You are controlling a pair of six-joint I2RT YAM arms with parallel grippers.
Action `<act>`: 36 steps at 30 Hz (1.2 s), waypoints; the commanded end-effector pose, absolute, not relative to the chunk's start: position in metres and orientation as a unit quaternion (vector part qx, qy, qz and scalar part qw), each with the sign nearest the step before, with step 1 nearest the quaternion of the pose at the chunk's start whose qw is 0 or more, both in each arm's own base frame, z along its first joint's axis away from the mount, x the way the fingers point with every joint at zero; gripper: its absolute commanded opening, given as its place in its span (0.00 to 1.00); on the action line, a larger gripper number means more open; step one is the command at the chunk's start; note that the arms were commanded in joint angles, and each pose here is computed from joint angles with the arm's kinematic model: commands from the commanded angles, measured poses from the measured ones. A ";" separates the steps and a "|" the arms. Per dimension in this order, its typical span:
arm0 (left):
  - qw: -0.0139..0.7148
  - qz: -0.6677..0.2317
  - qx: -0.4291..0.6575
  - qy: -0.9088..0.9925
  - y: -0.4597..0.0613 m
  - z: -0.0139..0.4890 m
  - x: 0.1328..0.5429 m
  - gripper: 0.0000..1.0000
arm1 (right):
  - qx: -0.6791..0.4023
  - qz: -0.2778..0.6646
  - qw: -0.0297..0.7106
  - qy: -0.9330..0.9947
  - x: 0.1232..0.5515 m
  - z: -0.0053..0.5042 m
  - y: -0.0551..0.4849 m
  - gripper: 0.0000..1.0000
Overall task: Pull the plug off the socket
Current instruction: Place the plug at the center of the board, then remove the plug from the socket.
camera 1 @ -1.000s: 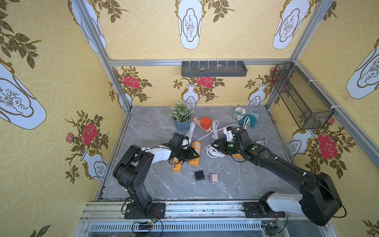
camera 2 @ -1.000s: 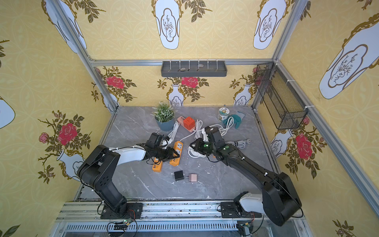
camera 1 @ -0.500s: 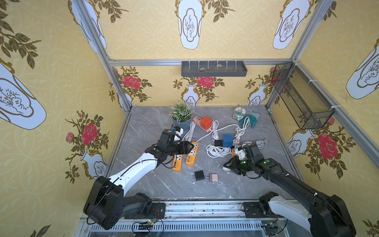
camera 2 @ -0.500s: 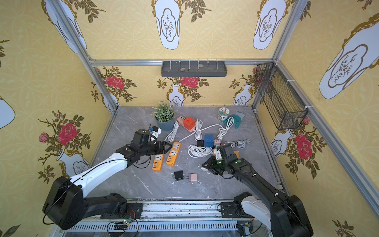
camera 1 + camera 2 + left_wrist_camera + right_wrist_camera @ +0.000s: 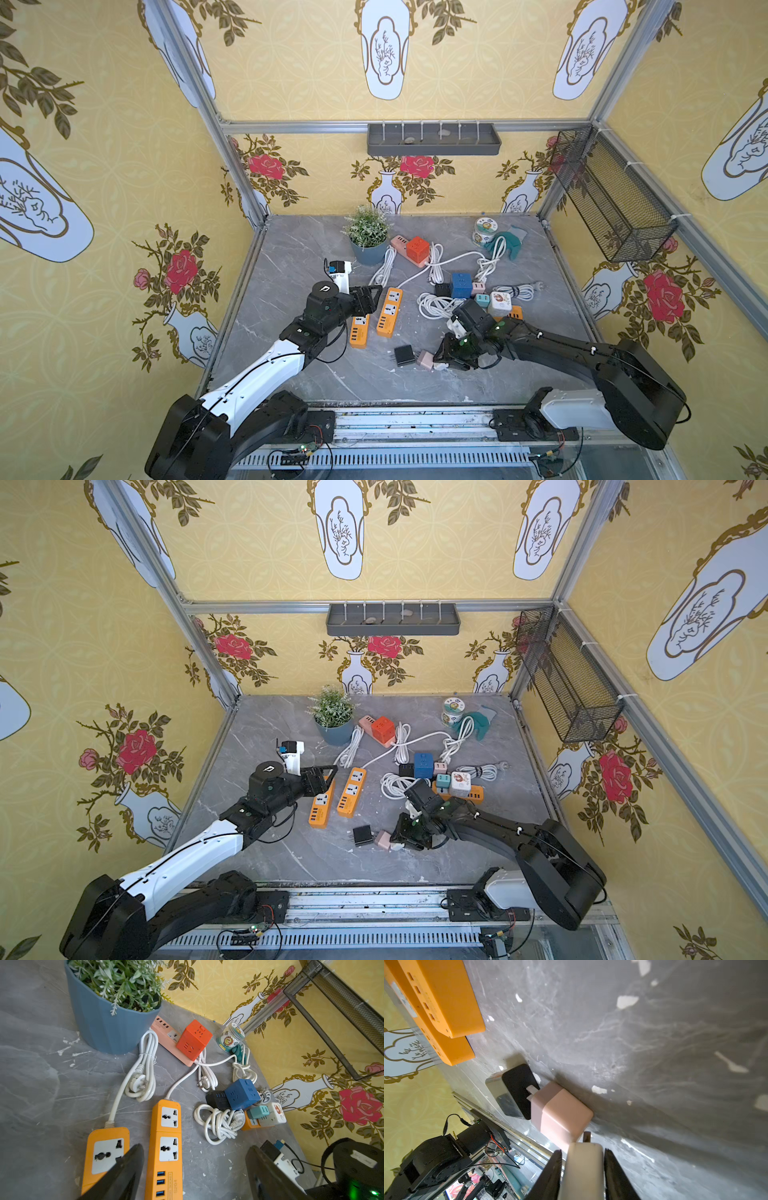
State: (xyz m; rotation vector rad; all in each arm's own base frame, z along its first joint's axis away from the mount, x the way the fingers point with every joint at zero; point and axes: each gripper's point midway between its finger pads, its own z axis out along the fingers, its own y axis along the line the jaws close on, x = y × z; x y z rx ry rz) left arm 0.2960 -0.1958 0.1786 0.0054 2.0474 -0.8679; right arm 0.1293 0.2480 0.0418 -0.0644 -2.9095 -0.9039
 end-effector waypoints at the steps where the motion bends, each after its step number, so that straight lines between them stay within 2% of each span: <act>1: 0.467 -0.347 -0.015 0.813 -0.189 0.186 0.301 0.82 | -0.018 -0.263 0.016 -0.964 0.139 0.042 0.240 0.46; 5: 0.466 -0.349 -0.013 0.813 -0.190 0.187 0.301 0.82 | -0.008 -0.247 -0.020 -0.969 0.151 0.056 0.235 0.59; 7: 0.468 -0.350 -0.013 0.812 -0.190 0.189 0.301 0.82 | 0.005 -0.244 -0.054 -0.968 0.161 0.070 0.234 0.61; 11: 0.478 -0.347 -0.018 0.807 -0.186 0.192 0.300 0.82 | 0.034 -0.266 -0.180 -0.946 0.203 0.122 0.239 0.66; 15: 0.488 -0.343 -0.023 0.802 -0.182 0.192 0.301 0.82 | 0.035 -0.297 -0.306 -0.904 0.257 0.174 0.233 0.76; 18: 0.490 -0.338 -0.027 0.803 -0.179 0.189 0.300 0.86 | 0.023 -0.344 -0.381 -0.858 0.298 0.203 0.219 0.84; 20: 0.491 -0.328 -0.036 0.806 -0.174 0.185 0.300 0.93 | 0.023 -0.377 -0.428 -0.821 0.323 0.220 0.209 0.99; 21: 0.492 -0.320 -0.041 0.808 -0.170 0.181 0.300 0.98 | 0.030 -0.386 -0.447 -0.807 0.331 0.224 0.206 0.98; 23: 0.485 -0.313 -0.076 0.813 -0.161 0.172 0.301 1.00 | 0.060 -0.383 -0.479 -0.788 0.349 0.225 0.204 0.98; 25: 0.481 -0.314 -0.084 0.814 -0.159 0.166 0.300 1.00 | 0.088 -0.363 -0.477 -0.796 0.367 0.218 0.206 0.98; 31: 0.456 -0.309 -0.089 0.830 -0.155 0.154 0.304 1.00 | 0.211 -0.324 -0.384 -0.839 0.414 0.166 0.231 0.98; 36: 0.451 -0.288 -0.075 0.841 -0.152 0.157 0.308 1.00 | 0.300 -0.284 -0.346 -0.842 0.445 0.134 0.249 0.98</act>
